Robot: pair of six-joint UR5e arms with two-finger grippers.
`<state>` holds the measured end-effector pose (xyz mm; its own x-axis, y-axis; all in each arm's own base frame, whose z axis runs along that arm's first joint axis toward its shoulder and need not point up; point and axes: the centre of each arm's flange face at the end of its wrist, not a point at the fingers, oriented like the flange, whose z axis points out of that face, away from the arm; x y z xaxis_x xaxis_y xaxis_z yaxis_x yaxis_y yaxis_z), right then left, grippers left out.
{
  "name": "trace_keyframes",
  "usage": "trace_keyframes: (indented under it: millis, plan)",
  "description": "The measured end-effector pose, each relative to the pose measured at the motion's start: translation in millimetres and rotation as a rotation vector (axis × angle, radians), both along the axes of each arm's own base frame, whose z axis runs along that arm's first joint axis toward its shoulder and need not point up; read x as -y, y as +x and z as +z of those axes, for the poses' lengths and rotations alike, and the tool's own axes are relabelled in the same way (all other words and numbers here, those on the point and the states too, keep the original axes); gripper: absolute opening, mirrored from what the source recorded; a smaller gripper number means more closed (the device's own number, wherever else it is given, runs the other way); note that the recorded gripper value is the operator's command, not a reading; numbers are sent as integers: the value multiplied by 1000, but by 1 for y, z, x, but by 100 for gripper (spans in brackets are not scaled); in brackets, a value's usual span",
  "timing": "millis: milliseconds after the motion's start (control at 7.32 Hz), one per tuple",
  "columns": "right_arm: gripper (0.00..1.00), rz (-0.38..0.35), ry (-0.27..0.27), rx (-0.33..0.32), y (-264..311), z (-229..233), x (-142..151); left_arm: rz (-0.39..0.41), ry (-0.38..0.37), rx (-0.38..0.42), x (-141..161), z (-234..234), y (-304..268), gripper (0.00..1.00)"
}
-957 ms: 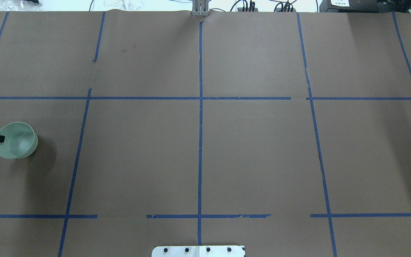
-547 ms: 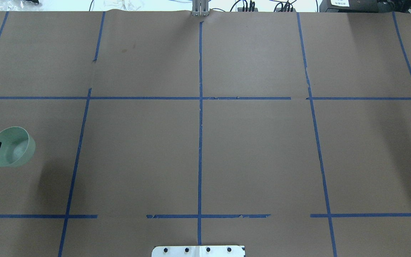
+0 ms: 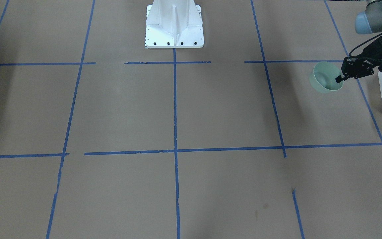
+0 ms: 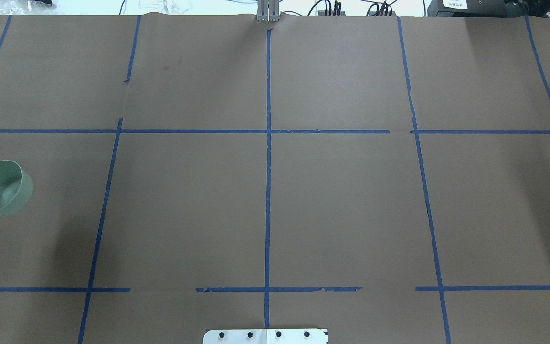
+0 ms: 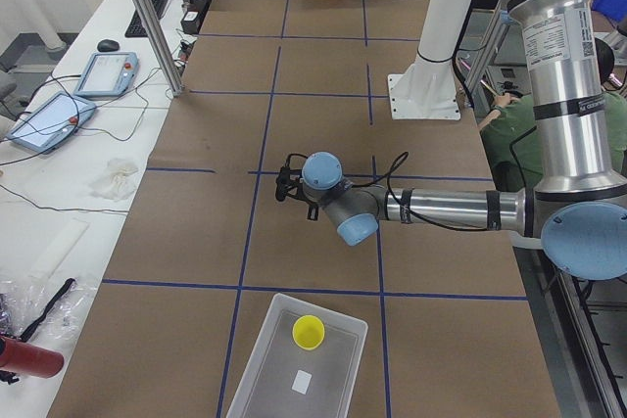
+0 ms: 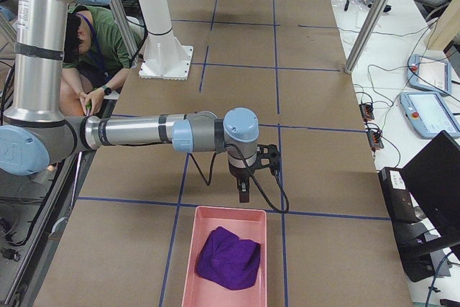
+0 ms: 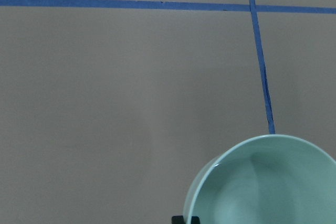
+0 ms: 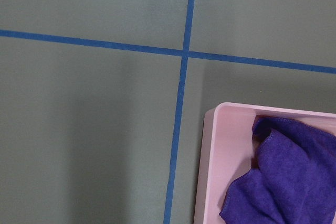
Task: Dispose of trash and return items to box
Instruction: 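Grasp the rim of the pale green bowl with the left gripper and lift it, then carry the pale green bowl into the clear bin with the left gripper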
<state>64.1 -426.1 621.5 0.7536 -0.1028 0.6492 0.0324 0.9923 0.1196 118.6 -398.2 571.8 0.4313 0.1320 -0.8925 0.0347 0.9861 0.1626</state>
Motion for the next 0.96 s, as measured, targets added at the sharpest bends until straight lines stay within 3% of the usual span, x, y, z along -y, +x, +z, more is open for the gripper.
trace_keyframes:
  millis: [410,957]
  plan:
    - [100,-2,36,44,-3,40,4,-28,43,105,39,9,-57,0]
    - [100,60,10,120,-4,19,4,-57,-9,212,105,4,-156,0]
